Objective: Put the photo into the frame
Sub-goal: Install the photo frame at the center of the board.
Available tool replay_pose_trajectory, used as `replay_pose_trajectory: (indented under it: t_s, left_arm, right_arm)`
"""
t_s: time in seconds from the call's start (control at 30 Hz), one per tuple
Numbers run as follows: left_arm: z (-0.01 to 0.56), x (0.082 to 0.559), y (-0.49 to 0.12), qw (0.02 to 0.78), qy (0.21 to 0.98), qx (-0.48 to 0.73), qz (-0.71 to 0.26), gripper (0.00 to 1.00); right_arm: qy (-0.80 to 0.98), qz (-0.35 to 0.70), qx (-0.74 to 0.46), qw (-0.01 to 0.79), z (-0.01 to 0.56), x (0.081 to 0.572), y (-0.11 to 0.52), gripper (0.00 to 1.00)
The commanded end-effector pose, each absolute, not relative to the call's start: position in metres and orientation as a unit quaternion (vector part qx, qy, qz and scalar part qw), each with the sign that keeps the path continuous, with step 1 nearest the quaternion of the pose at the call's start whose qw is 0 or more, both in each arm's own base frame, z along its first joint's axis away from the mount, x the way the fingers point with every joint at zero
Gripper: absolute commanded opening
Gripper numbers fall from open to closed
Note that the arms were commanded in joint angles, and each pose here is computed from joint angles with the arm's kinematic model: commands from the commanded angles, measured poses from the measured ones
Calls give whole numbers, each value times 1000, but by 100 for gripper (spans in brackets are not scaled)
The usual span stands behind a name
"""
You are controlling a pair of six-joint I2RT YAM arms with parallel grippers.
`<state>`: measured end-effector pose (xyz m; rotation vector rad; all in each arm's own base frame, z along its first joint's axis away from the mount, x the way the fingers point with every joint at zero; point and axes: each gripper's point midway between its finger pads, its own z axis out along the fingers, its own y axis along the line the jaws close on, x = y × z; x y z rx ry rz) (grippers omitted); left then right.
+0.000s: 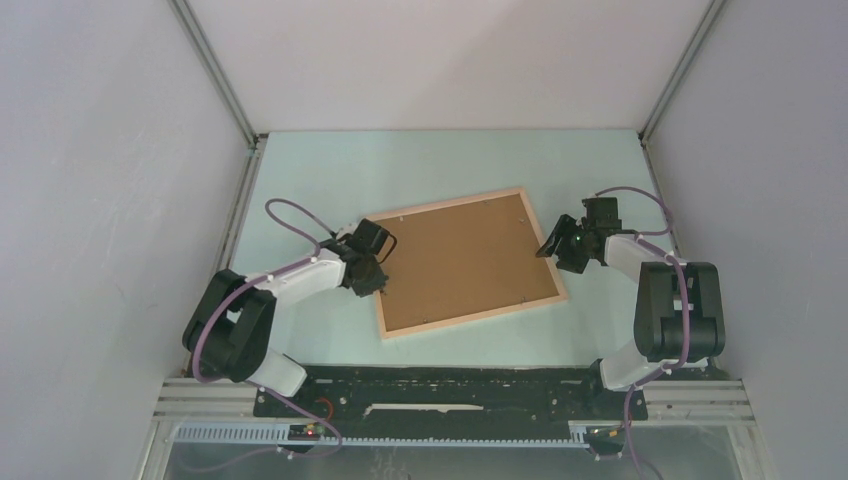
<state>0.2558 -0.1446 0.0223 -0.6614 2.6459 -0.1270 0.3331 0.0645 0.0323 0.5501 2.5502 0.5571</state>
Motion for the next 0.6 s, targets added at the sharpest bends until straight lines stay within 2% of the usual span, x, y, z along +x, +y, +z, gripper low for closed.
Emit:
replay_pose_trajectory:
  t_s: [0.0, 0.2, 0.4, 0.47, 0.5, 0.57]
  left_arm:
    - [12, 242, -134, 191, 953, -233, -18, 16]
    - [14, 242, -134, 194, 953, -230, -21, 4]
    - [19, 244, -139, 209, 952, -219, -46, 0]
    - [20, 242, -138, 210, 953, -215, -46, 4]
    - [21, 242, -135, 210, 953, -215, -39, 8]
    - [24, 241, -130, 211, 953, -216, -25, 33]
  right_arm:
    - [920, 232, 188, 255, 46, 342, 77, 65]
    - [920, 232, 189, 255, 46, 342, 77, 65]
    - [919, 233, 189, 254, 46, 342, 77, 65]
    - [919, 234, 188, 254, 46, 342, 77, 65]
    - [919, 234, 189, 254, 46, 342, 77, 65]
    - [919, 234, 188, 254, 46, 342, 77, 65]
